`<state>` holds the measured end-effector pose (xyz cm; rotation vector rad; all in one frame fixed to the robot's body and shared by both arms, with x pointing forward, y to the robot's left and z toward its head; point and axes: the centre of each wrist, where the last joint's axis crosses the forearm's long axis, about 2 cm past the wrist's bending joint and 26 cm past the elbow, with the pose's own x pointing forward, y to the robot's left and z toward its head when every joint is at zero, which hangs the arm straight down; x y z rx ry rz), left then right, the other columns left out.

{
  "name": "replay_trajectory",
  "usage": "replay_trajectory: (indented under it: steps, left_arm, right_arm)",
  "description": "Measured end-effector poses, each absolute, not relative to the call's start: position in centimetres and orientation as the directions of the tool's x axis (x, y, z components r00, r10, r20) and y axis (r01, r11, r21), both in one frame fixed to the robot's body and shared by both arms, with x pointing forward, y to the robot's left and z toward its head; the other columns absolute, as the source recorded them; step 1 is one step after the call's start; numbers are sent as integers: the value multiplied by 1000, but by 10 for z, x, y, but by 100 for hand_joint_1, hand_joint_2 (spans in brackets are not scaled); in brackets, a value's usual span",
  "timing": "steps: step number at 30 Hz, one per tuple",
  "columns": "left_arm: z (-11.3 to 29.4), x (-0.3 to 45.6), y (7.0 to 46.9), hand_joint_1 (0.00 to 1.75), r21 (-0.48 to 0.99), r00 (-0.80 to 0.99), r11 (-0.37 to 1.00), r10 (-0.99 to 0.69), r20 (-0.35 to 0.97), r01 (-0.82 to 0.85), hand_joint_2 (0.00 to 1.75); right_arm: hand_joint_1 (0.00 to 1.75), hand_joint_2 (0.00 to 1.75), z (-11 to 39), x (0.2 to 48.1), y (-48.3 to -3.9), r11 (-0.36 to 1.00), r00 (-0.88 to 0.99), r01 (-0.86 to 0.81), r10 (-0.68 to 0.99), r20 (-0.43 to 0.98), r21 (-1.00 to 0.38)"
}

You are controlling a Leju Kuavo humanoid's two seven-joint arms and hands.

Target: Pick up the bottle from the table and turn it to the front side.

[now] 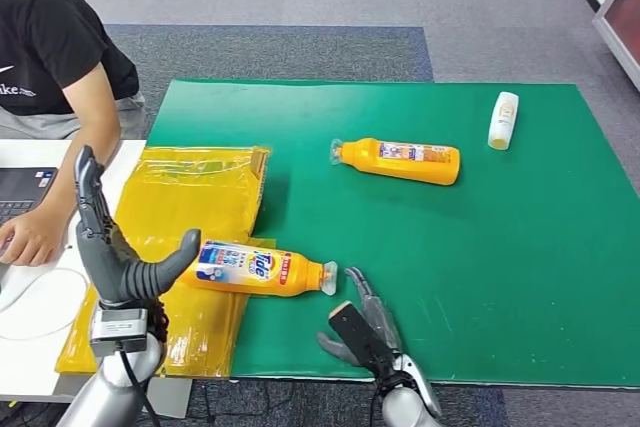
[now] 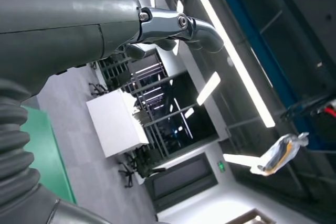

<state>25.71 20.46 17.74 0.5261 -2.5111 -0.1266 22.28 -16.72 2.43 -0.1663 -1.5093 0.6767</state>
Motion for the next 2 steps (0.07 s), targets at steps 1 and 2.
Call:
replay_trajectory:
  steps: [1, 2]
  left_arm:
    - [178, 257, 204, 0, 190, -765, 922, -385, 516, -336, 175]
    - [178, 257, 204, 0, 186, -766, 924, -381, 518, -334, 175]
  right_arm:
    - [0, 175, 24, 223, -167, 808, -82, -306, 505, 859, -504]
    - [0, 175, 24, 223, -167, 808, -82, -306, 505, 859, -504]
